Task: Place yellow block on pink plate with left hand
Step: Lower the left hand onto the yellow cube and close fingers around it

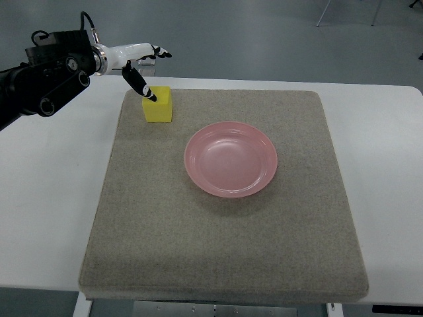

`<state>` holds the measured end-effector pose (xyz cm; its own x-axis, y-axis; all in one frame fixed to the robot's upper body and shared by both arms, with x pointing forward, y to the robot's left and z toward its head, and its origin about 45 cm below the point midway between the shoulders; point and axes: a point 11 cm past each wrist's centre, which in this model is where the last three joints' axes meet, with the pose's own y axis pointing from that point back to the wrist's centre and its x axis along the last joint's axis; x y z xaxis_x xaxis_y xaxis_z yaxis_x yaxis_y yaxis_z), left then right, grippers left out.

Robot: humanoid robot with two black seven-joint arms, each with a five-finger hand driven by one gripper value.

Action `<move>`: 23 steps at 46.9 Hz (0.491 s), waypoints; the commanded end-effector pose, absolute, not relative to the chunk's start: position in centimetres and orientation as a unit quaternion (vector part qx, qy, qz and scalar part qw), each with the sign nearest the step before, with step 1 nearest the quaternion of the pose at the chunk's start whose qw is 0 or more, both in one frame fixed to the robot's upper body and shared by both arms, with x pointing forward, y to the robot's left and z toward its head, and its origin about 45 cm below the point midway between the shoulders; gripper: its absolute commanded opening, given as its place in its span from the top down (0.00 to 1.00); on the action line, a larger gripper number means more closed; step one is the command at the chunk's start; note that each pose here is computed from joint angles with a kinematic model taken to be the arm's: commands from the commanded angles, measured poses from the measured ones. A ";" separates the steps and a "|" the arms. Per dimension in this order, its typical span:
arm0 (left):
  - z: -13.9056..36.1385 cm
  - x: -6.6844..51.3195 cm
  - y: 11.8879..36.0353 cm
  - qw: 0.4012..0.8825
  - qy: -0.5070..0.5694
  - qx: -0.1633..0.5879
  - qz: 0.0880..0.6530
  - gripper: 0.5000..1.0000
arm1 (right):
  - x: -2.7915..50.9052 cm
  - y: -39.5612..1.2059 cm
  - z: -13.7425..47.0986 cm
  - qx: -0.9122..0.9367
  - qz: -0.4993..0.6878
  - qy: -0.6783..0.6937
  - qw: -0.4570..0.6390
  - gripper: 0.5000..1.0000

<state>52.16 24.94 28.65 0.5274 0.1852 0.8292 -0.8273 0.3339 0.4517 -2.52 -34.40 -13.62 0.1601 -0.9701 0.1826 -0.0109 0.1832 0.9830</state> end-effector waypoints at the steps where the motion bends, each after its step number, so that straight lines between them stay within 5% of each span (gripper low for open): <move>1: 28.1 52.2 24.5 0.738 -0.347 0.472 0.335 0.02 | -2.5 -34.4 -13.6 0.490 -0.411 -0.501 0.583 0.15; 12: 27.1 52.1 24.0 0.728 -0.357 0.495 0.312 0.06 | -2.5 -34.4 -13.6 0.489 -0.411 -0.501 0.584 0.15; 23: 26.5 51.9 23.9 0.726 -0.359 0.504 0.301 0.29 | -2.5 -34.4 -13.6 0.490 -0.411 -0.501 0.583 0.15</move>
